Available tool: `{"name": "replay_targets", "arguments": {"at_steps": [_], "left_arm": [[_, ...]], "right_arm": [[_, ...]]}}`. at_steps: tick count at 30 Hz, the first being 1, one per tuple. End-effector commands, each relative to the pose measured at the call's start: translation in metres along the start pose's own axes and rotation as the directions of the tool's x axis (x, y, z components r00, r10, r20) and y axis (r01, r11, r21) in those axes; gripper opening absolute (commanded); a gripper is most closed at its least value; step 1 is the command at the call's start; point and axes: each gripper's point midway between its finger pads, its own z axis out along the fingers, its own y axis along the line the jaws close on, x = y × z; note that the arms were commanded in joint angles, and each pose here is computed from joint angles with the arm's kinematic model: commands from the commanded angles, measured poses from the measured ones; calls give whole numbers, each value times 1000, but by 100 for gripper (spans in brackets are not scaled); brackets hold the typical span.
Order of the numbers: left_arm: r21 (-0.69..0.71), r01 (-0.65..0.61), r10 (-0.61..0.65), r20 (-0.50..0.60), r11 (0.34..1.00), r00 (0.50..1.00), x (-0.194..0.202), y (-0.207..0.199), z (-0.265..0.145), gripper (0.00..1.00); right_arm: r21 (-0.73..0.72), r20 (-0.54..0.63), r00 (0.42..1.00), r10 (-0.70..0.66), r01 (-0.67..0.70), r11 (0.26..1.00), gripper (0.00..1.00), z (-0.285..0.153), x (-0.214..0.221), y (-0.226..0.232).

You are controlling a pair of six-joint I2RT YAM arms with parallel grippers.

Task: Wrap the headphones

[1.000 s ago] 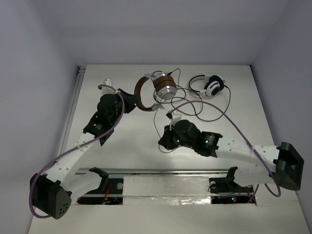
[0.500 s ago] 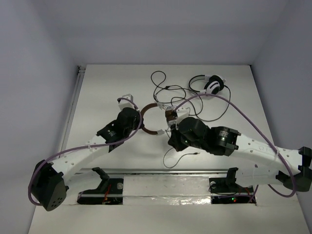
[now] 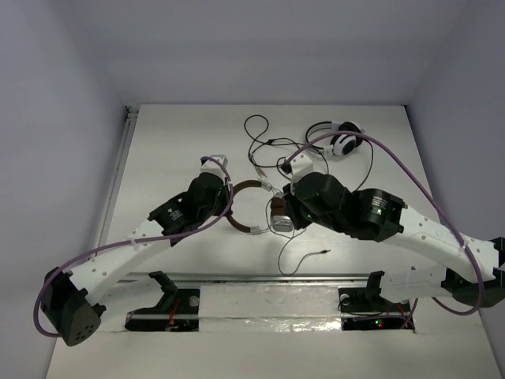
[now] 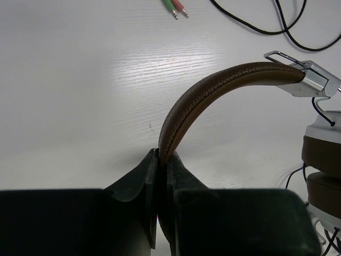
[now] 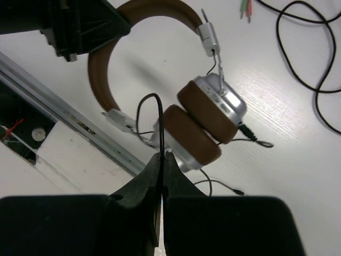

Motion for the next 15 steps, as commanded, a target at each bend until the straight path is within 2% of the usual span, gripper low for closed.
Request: {"name": "replay_targets", "arguments": {"at_steps": [1,3,6,10,15], "left_arm": [[84,-48,42,67,995,997,-35,-20,-30,0],[84,-115,112,46,990,993,-30,-17,-31,0],[180,-169,170,12,969,985,-23,-32,-34,0],[209,-194,185,61,958,981,-34,-37,-43,0],[344,-262,254,69,902,965,-30,-58,-55,0]], "right_arm": [[75,18,998,-59,57,996,0,-6,-14,-21],[120,18,997,-70,67,990,0,-5,-18,-34],[149,20,998,-66,62,987,0,2,-24,-52],[17,11,999,-53,53,998,0,3,-17,-30],[97,55,998,-29,24,995,0,-7,-18,-52]]}}
